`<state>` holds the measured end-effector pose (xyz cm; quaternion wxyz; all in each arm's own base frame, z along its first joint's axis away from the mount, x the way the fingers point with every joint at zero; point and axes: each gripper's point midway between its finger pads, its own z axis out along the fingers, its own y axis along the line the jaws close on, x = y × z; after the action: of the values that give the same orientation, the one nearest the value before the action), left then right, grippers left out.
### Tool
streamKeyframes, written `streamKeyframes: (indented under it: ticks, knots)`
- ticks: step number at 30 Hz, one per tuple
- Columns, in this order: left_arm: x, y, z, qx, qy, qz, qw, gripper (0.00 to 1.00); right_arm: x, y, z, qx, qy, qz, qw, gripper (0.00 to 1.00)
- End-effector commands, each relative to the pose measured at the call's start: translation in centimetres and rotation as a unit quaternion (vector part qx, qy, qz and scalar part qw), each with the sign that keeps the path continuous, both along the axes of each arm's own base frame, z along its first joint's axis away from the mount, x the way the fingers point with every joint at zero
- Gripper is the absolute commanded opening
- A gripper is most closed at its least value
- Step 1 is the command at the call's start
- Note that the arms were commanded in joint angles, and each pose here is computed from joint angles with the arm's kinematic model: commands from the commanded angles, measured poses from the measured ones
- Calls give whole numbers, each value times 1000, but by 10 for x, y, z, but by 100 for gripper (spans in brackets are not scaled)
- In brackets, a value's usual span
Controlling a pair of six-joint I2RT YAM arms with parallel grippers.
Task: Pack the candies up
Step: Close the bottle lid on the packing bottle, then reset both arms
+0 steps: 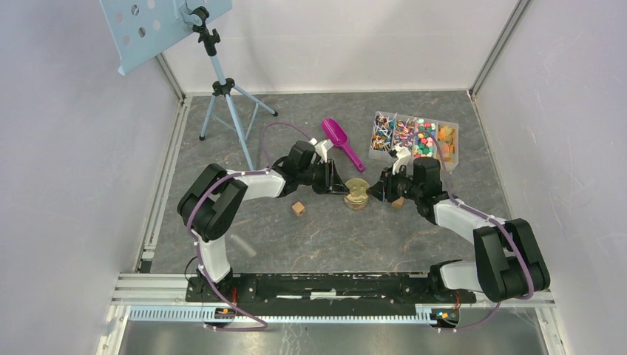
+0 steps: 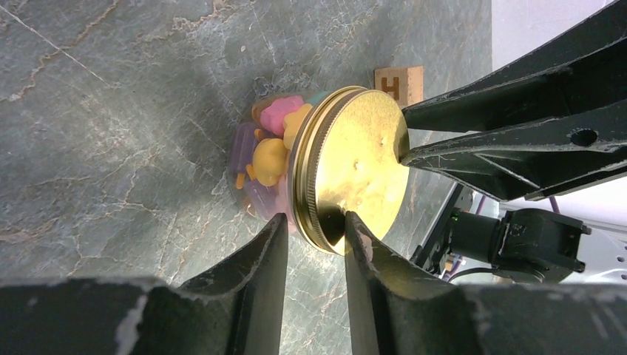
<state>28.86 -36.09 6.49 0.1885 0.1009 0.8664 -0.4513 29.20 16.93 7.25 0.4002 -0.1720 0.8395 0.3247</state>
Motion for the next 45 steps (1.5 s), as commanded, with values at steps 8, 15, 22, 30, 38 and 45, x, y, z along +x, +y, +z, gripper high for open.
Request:
streamKeyframes:
  ticks: [8, 15, 22, 30, 38, 45]
  knots:
    - [-21, 28, -63, 74, 55, 13, 996, 29, -31, -18, -49, -37, 78, -27, 996, 30]
    - [4, 14, -3, 28, 3, 4, 1000, 42, 2, -11, 11, -24, 12, -29, 999, 38]
    - [33, 13, 87, 29, -79, -6, 996, 57, 22, -20, 70, -51, -50, -42, 997, 56]
    - [49, 41, 200, 52, -216, 40, 974, 87, 29, -51, 160, -110, -143, -99, 979, 98]
    - [29, 89, 275, 49, -343, 98, 933, 100, 11, -87, 228, -81, -239, -216, 943, 98]
    - [-11, 119, 271, 20, -370, 118, 921, 100, -14, -109, 240, -79, -280, -261, 921, 98]
